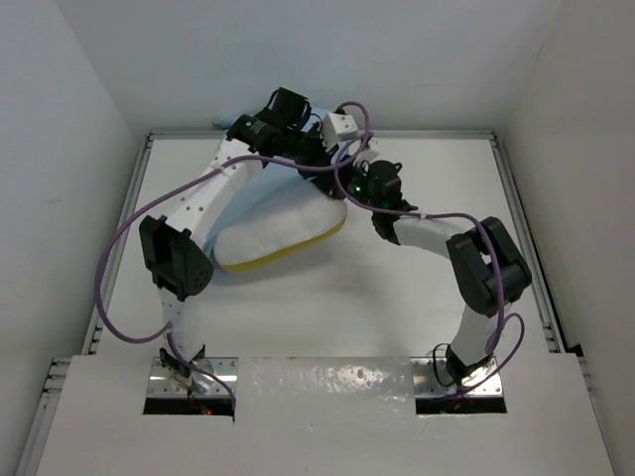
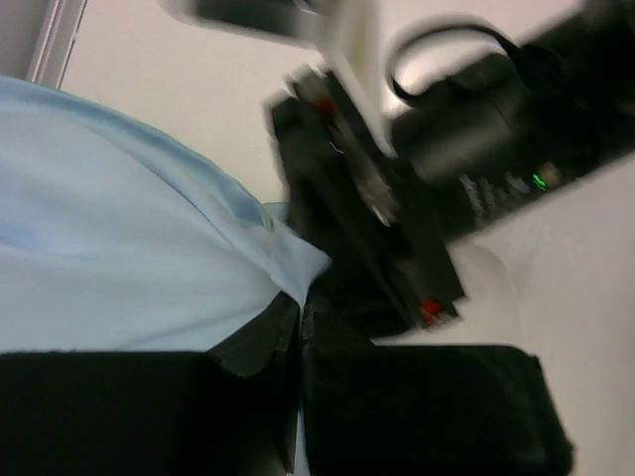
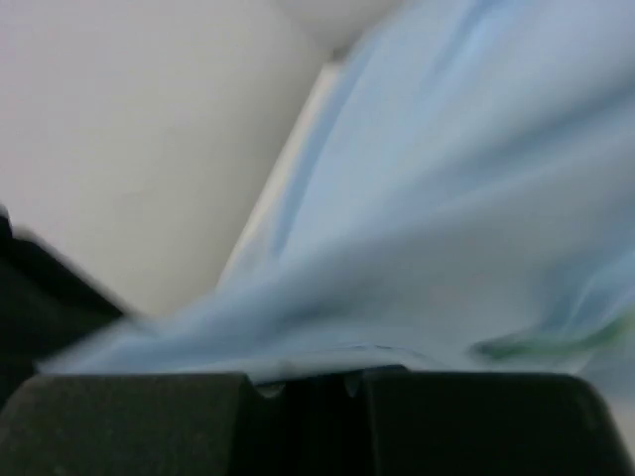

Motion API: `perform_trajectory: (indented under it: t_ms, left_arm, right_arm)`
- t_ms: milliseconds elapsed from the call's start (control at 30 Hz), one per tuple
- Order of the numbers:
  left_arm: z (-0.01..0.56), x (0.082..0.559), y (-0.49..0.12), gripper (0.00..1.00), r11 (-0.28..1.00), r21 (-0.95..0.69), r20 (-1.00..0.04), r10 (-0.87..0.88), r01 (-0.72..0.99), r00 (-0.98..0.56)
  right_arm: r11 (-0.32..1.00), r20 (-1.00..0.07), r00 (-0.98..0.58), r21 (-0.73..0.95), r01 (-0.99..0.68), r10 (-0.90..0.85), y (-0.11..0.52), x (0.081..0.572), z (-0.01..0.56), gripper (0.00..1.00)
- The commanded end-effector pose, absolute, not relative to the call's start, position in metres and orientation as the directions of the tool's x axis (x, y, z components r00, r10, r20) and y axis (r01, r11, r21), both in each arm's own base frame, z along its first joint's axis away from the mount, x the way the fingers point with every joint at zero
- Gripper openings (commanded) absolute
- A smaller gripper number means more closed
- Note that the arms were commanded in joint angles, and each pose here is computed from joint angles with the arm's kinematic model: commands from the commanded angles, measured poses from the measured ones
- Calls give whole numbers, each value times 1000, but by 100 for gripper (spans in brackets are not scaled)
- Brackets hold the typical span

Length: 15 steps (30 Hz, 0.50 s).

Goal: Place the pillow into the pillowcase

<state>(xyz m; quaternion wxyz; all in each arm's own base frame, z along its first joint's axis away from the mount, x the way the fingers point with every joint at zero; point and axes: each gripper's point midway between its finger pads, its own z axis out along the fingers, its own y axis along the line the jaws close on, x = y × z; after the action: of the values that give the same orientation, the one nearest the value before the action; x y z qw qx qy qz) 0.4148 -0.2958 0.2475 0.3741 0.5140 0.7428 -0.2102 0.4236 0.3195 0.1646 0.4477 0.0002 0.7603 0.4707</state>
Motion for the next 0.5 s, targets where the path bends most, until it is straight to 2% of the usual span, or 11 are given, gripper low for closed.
perform_trajectory:
  t_ms: [0, 100, 233, 267, 333, 367, 400, 433, 467]
  left_arm:
    - [286, 316, -333, 0, 16, -5, -829, 559, 1000, -13]
    - [286, 299, -335, 0, -36, -51, -843, 538, 998, -24]
    - [302, 261, -328, 0, -163, -106, -865, 502, 981, -10]
    - [304, 252, -321, 0, -188, -102, -860, 511, 977, 9]
    - [310, 246, -308, 0, -165, -52, -847, 530, 985, 44]
    - [302, 249, -296, 0, -122, -37, -820, 571, 992, 40]
    - [294, 256, -290, 0, -92, -20, -804, 594, 996, 39]
    - [287, 263, -284, 4, -15, -61, -790, 612, 998, -40]
    - [271, 277, -279, 18, 52, -72, -778, 621, 996, -89]
  right_arm:
    - [404, -650, -195, 650, -644, 735, 298, 439, 328, 0]
    - [406, -604, -186, 701, -586, 775, 300, 441, 319, 0]
    - [539, -556, -28, 815, -214, 830, 248, 470, 251, 0]
    - [595, -598, -46, 801, -71, 800, 236, 474, 215, 0]
    - [654, -651, -58, 754, 64, 756, 220, 487, 192, 0]
    - [751, -743, -231, 657, -73, 628, 250, 488, 183, 3]
    - [802, -800, -218, 589, -102, 559, 251, 492, 187, 13]
    - [820, -833, -272, 537, -195, 481, 267, 487, 187, 29]
    - [775, -842, -368, 520, -360, 394, 298, 469, 187, 49]
